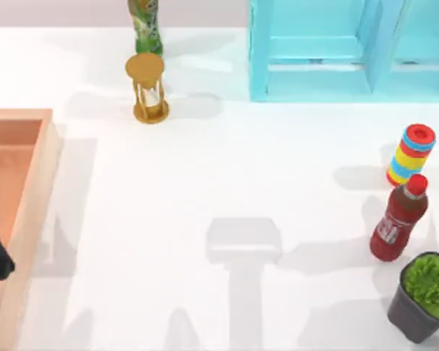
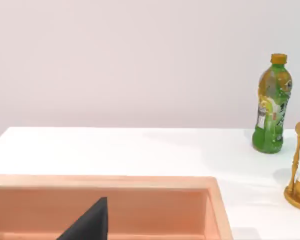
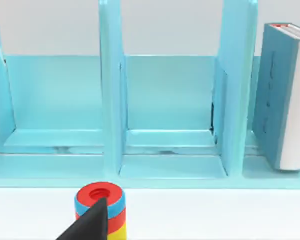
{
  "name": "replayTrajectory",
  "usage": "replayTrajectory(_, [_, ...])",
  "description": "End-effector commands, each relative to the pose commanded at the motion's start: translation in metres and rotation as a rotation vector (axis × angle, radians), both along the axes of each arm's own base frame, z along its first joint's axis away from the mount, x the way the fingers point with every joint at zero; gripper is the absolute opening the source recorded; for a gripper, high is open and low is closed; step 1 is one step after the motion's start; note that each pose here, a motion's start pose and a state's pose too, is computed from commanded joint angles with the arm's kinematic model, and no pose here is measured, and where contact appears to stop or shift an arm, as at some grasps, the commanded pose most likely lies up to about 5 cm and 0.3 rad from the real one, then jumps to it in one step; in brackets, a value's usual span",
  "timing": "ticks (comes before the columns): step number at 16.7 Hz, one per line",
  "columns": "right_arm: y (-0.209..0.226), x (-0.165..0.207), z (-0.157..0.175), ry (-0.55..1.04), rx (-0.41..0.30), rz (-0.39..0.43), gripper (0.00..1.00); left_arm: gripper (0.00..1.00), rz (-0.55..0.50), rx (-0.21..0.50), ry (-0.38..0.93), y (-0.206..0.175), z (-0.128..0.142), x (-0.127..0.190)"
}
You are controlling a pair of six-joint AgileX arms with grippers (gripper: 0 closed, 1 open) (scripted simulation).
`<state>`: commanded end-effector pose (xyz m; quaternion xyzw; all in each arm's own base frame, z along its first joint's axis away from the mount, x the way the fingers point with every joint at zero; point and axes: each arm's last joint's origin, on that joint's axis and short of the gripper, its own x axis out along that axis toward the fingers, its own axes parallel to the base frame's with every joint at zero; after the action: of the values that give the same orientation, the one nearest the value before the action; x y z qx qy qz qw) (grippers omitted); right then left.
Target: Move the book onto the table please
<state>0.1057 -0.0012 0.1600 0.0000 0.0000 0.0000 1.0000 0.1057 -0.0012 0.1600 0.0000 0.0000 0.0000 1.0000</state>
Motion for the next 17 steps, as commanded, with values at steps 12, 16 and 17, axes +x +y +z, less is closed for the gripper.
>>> replayTrajectory(12, [-0.015,0.046,0.075,0.08,-0.038,-0.022,1.0,1.0,0.0,0.0,0.0,0.0,0.0,0.0])
replayTrajectory(16, [-0.039,0.112,0.097,0.171,-0.044,-0.032,1.0,1.0,0.0,0.0,0.0,0.0,0.0,0.0])
replayTrajectory(17, [-0.047,0.132,0.097,0.195,-0.043,-0.035,1.0,1.0,0.0,0.0,0.0,0.0,0.0,0.0])
